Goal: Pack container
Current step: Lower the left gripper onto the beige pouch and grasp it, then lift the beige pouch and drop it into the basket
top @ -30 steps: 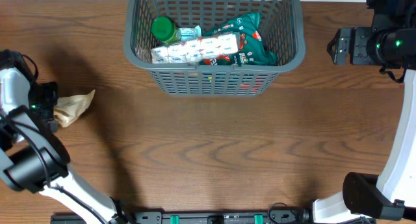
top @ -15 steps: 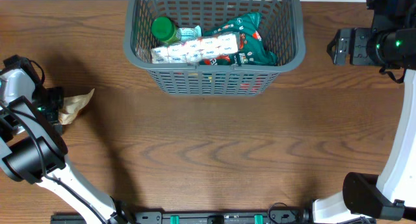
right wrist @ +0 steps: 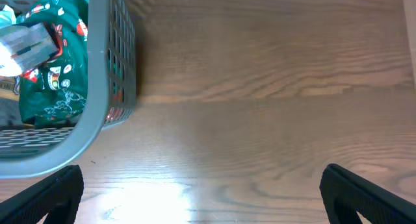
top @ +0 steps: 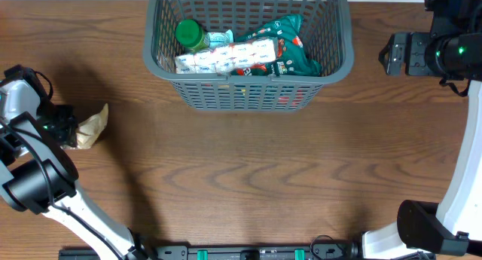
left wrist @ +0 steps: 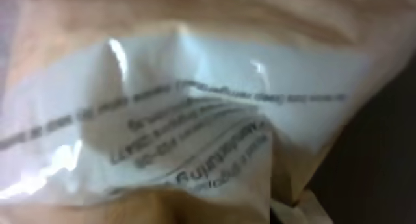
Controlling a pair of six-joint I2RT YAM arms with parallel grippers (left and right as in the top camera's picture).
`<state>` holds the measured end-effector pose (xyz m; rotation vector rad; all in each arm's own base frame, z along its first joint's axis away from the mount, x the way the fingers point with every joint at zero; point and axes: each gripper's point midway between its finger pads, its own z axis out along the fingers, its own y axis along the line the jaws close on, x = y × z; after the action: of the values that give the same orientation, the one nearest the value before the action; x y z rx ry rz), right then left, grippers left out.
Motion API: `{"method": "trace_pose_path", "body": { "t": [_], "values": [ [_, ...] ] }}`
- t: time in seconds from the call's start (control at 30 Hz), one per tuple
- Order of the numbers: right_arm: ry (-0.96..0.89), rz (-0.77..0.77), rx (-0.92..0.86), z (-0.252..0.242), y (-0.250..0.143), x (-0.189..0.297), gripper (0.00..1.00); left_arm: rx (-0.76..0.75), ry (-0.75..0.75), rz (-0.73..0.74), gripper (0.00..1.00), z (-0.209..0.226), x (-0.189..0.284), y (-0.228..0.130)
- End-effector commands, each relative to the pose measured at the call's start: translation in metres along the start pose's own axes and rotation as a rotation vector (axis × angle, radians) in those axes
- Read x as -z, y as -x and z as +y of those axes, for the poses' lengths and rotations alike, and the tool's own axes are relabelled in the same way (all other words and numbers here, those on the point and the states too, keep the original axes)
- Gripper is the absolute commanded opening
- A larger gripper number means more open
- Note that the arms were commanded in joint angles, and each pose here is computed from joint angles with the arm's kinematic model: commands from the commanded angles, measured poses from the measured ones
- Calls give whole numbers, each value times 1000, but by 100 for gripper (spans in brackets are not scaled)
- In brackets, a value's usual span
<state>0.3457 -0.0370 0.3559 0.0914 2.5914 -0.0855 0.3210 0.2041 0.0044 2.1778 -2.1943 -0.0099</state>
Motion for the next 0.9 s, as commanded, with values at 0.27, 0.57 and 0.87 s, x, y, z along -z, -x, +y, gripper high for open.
{"method": "trace_pose_path", "body": {
  "t": [0.27, 0.57, 0.87],
  "values": [
    [4, 2, -19, -1, 2, -3, 99, -377, -392, -224, 6, -32, 164, -12],
    [3, -19, -18, -1, 7, -3, 99, -1285, -995, -640, 6, -55, 356, -141],
    [3, -16, 7, -1, 6, -3, 99, -1989, -1220, -1125, 6, -61, 419, -292]
  ]
}}
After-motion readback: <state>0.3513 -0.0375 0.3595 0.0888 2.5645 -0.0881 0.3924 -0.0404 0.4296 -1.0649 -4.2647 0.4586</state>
